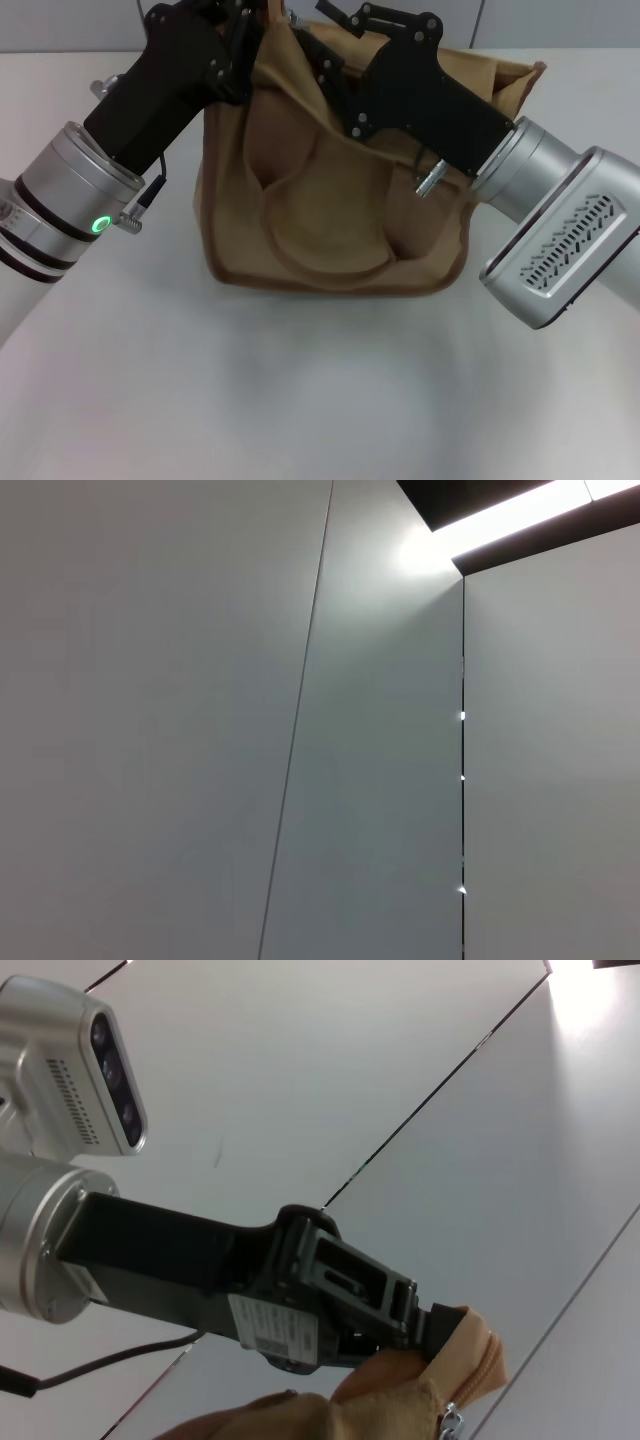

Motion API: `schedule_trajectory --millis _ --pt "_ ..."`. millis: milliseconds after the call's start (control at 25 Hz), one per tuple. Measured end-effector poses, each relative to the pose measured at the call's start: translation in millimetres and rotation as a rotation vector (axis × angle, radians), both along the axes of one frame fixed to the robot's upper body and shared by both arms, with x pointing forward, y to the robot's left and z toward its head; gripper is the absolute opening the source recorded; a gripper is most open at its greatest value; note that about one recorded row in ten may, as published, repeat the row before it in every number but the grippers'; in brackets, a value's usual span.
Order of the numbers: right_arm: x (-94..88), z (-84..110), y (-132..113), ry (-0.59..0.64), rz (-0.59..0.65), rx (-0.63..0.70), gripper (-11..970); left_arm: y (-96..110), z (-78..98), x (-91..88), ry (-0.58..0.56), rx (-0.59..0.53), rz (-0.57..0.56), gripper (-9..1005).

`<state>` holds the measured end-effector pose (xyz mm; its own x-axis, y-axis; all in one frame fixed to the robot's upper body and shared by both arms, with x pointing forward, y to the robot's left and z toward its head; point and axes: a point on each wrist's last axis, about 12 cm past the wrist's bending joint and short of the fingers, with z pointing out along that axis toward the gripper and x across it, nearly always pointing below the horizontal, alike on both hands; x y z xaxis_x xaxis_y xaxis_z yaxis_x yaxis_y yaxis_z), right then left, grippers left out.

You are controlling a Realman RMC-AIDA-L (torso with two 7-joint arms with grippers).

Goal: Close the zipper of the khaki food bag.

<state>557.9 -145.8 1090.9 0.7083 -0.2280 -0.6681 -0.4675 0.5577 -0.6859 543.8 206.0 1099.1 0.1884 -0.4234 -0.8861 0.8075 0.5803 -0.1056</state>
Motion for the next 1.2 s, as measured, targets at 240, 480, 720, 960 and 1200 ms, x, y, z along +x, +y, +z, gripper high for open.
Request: schedule_trajectory --millis 240,480,720,960,1200 --pt "-1.6 -0.4 -0.9 -0.002 0.004 0.003 266 -0.5 0.3 0.2 -0.001 0.001 -0.002 8" --pt "4.4 -0.9 2.8 0.025 0.004 -0.023 282 -0.9 0.5 -0.1 -0.002 -0.002 -0.006 8" --pt "3.0 -2.3 0.2 0.029 0.0 -0.02 281 -0.8 0.7 -0.1 -0.002 -0.004 -0.006 8" --pt "2.5 -4.7 -1.7 0.032 -0.008 -0.032 281 -0.5 1.0 0.5 -0.002 -0.006 -0.001 9" --pt "1.2 -6.6 -3.7 0.035 -0.006 -0.042 281 -0.1 1.3 1.0 -0.002 -0.01 0.004 9"
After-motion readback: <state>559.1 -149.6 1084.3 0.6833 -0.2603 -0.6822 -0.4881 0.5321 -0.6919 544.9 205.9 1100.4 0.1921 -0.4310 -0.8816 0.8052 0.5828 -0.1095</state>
